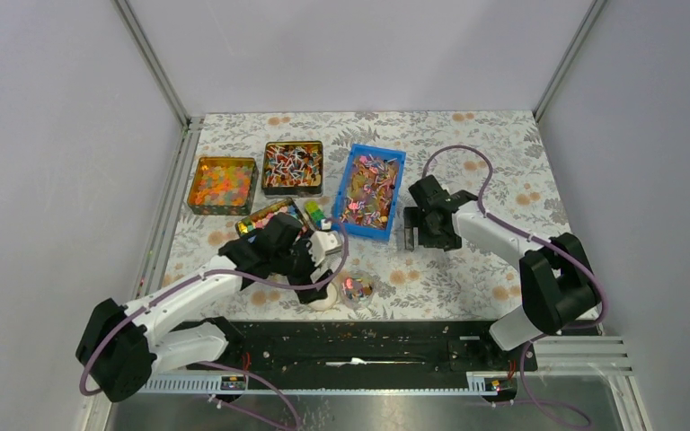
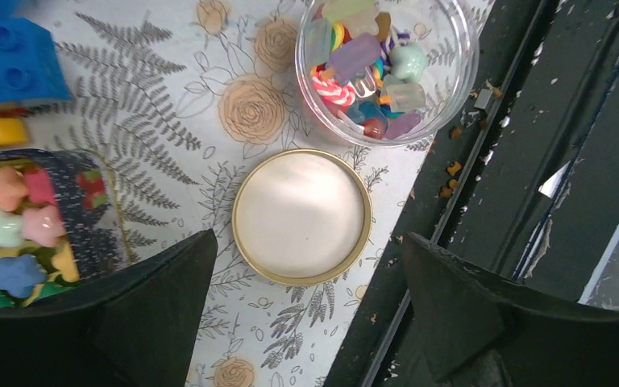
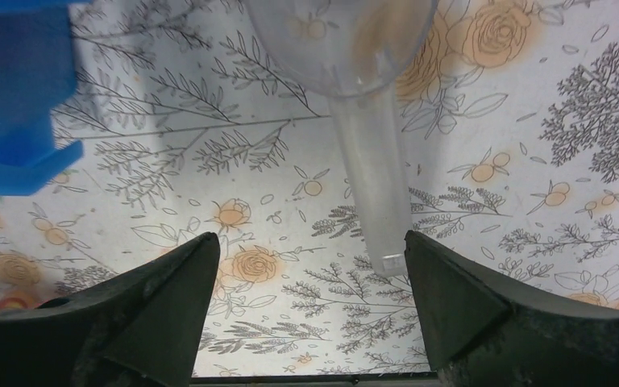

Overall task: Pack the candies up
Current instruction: Place the spatula at the center of the board, then pick up the bottle lid at the center of the board.

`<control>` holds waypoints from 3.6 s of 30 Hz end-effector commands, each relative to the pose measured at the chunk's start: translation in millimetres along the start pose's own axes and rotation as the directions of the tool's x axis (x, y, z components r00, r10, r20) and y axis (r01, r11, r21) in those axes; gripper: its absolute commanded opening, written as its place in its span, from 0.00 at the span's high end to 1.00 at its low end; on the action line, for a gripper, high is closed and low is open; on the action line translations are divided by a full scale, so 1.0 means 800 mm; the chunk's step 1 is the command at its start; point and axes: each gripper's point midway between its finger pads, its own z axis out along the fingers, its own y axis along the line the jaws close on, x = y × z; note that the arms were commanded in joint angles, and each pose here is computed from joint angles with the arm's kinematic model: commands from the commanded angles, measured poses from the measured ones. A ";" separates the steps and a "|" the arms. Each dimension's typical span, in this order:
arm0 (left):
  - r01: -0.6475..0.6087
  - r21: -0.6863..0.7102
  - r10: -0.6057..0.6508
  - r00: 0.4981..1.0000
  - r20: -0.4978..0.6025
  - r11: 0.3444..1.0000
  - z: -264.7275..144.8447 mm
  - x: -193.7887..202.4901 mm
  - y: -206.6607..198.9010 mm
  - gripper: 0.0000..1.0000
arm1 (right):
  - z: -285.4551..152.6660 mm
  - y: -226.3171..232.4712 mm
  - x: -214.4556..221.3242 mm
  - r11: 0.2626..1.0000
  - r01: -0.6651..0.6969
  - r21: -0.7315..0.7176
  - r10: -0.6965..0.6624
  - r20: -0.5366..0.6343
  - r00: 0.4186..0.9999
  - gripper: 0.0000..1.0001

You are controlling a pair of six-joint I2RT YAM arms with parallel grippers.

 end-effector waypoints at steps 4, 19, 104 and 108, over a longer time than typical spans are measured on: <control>0.073 -0.111 -0.078 0.996 -0.034 0.991 0.020 -0.027 0.000 0.14 | -0.027 0.006 -0.038 0.997 -0.036 -0.062 0.039 0.053 0.998 0.08; 0.082 -0.262 -0.148 0.958 -0.245 0.962 0.072 -0.002 -0.027 0.39 | -0.045 -0.013 -0.025 0.993 -0.070 -0.090 0.077 0.071 0.995 0.08; -0.003 0.091 -0.080 0.442 0.893 0.996 -0.191 -0.317 -0.016 1.00 | -0.379 0.220 -0.162 0.231 -0.196 -0.953 0.229 -0.142 0.963 0.00; 0.003 0.104 -0.095 0.429 0.898 0.995 -0.192 -0.320 -0.014 1.00 | -0.385 0.231 -0.159 0.185 -0.207 -0.961 0.206 -0.168 0.964 0.00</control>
